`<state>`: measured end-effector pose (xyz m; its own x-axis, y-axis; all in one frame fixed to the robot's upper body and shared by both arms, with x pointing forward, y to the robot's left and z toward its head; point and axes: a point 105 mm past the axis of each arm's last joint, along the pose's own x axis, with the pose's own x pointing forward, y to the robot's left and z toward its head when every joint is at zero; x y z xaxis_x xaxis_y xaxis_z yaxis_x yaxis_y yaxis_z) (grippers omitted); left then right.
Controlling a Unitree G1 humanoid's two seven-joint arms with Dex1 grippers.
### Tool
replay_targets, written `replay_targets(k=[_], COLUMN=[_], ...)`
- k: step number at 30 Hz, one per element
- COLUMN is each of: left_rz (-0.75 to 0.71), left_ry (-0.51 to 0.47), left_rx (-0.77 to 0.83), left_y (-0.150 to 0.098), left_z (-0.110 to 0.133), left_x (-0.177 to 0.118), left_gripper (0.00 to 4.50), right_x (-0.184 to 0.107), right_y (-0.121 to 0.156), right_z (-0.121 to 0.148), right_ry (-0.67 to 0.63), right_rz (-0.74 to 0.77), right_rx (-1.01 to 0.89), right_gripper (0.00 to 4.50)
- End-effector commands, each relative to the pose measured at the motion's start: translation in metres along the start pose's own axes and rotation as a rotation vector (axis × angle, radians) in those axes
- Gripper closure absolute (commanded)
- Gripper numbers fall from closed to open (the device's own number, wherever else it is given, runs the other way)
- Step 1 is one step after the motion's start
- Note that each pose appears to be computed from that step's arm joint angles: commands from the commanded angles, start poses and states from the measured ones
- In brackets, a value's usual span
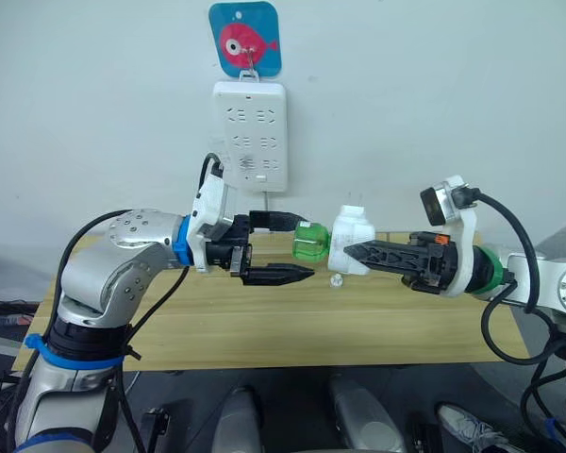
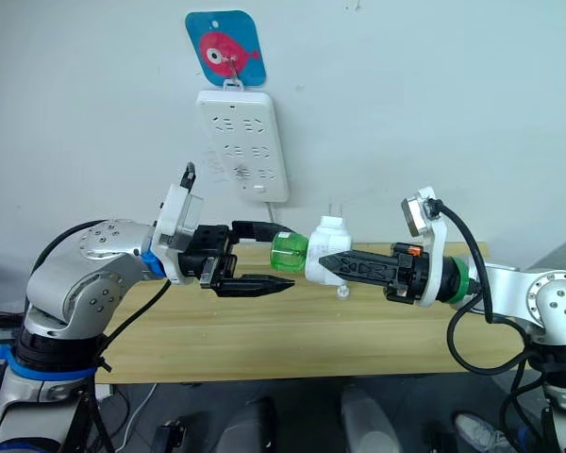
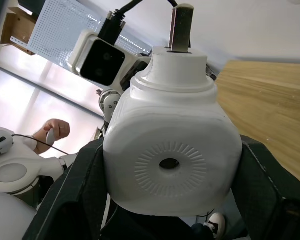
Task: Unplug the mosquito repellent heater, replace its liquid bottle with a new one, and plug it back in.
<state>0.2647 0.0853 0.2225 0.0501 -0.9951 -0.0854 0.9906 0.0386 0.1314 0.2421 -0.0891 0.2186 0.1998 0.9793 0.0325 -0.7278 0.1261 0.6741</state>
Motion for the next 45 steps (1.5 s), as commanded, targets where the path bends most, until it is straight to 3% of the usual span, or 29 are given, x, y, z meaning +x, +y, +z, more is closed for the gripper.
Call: replay_targets(k=[1, 4, 10, 20, 25, 30, 33, 36, 44, 45], left_rz=[-0.019, -0.050, -0.083, -0.109, -0.086, -0.060, -0.062, -0.075, -0.106, -0.108], left_ry=[-0.007, -0.015, -0.023, -0.008, -0.010, -0.013, -0.016, -0.026, -0.038, -0.040], left_rx=[0.066, 0.063, 0.047, 0.039, 0.030, 0.009, 0.005, 0.002, 0.002, 0.003], left_y=[-0.002, -0.003, -0.005, -0.007, -0.005, -0.003, -0.003, -0.005, -0.009, -0.010], left_z=[0.010, 0.013, 0.015, 0.013, 0.009, 0.002, 0.000, -0.001, 0.001, 0.001], left_x=[0.003, 0.006, 0.010, 0.011, 0.011, 0.009, 0.010, 0.014, 0.020, 0.020], left_gripper=[0.31, 0.31, 2.12, 2.17, 2.17, 2.17, 2.17, 2.17, 2.17, 2.17], right_x=[0.001, 0.002, 0.002, 0.000, -0.019, -0.056, -0.052, -0.034, -0.012, -0.011], right_y=[0.015, 0.017, 0.018, 0.024, 0.005, -0.003, 0.014, 0.029, 0.022, 0.021], right_z=[0.007, 0.006, 0.004, -0.003, 0.002, 0.028, 0.041, 0.041, 0.048, 0.047], right_ry=[-0.008, 0.002, 0.010, 0.057, 0.068, 0.066, 0.035, 0.043, 0.020, 0.025], right_rz=[0.053, 0.061, 0.066, 0.084, -0.063, -0.225, -0.155, -0.066, -0.009, -0.008], right_rx=[-0.058, -0.061, -0.063, -0.072, -0.154, -0.308, -0.339, -0.353, -0.283, -0.275], right_gripper=[1.50, 1.50, 1.50, 1.50, 0.00, 0.00, 0.60, 1.67, 4.42, 4.50])
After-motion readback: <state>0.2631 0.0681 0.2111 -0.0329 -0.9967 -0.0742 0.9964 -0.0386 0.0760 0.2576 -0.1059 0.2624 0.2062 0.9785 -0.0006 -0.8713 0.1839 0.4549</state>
